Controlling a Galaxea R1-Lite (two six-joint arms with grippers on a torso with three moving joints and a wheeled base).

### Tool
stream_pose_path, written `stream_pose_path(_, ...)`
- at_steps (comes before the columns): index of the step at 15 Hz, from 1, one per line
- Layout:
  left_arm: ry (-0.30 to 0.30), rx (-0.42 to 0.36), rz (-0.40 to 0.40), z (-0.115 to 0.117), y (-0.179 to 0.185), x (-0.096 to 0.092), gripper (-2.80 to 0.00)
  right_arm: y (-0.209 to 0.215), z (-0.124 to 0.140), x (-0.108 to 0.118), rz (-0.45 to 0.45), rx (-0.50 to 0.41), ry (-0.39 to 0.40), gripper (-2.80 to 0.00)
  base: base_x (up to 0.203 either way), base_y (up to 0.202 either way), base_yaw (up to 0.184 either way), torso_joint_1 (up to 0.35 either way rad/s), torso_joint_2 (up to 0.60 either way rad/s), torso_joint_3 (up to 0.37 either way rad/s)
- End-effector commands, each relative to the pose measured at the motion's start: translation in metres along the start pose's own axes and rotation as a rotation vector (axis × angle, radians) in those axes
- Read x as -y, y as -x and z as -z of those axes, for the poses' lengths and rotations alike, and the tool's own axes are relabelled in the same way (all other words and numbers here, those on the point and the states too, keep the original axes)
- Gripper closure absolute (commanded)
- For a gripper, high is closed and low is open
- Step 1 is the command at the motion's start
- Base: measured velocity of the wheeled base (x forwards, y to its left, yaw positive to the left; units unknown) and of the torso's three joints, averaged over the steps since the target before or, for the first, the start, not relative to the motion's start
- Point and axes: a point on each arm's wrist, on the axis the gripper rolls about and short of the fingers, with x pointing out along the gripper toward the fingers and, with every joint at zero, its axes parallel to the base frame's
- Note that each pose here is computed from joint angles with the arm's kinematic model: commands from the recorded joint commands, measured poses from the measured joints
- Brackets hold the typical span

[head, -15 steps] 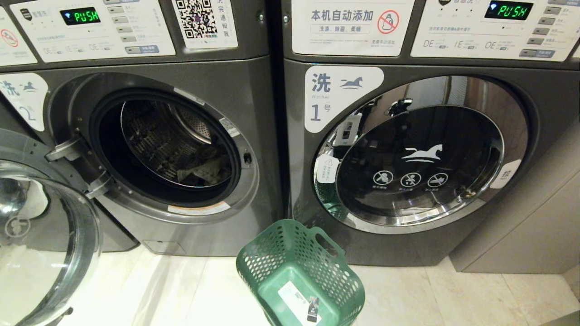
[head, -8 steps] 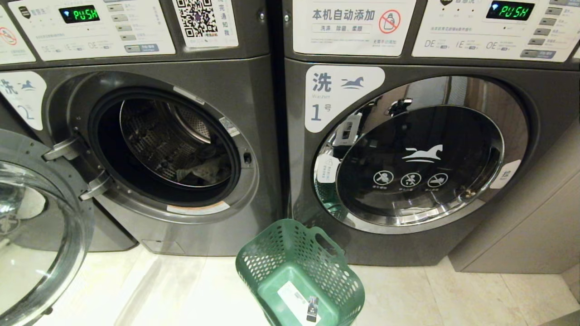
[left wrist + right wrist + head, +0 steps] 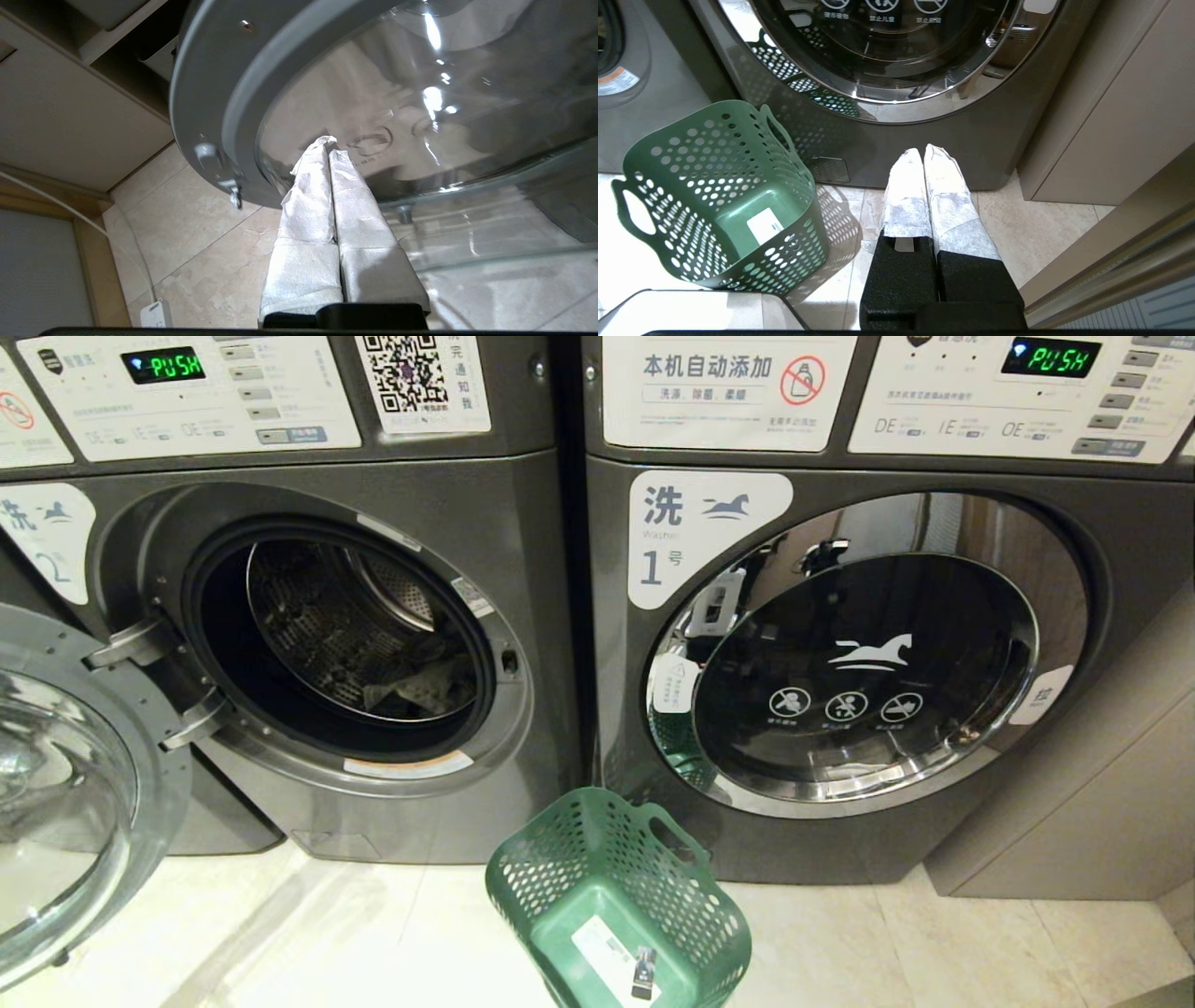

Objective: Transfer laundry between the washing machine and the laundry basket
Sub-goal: Open the lid of the washing machine

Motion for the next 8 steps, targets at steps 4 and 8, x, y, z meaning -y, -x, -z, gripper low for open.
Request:
stream_pose_path(4,-0.027,0.171,0.188,-0.019,0.112,0.028,0.00,0.000,0.000,0.000,-0.001,0.000,0.000,0.00,0.000,0.000,0.000,0.000,0.00,0.000)
stream_pose_path(8,-0.047,0.144,0.448,0.028,0.180,0.071,0.00,0.000,0.000,0.000,-0.001,0.000,0.000,0.00,0.000,0.000,0.000,0.000,0.00,0.000)
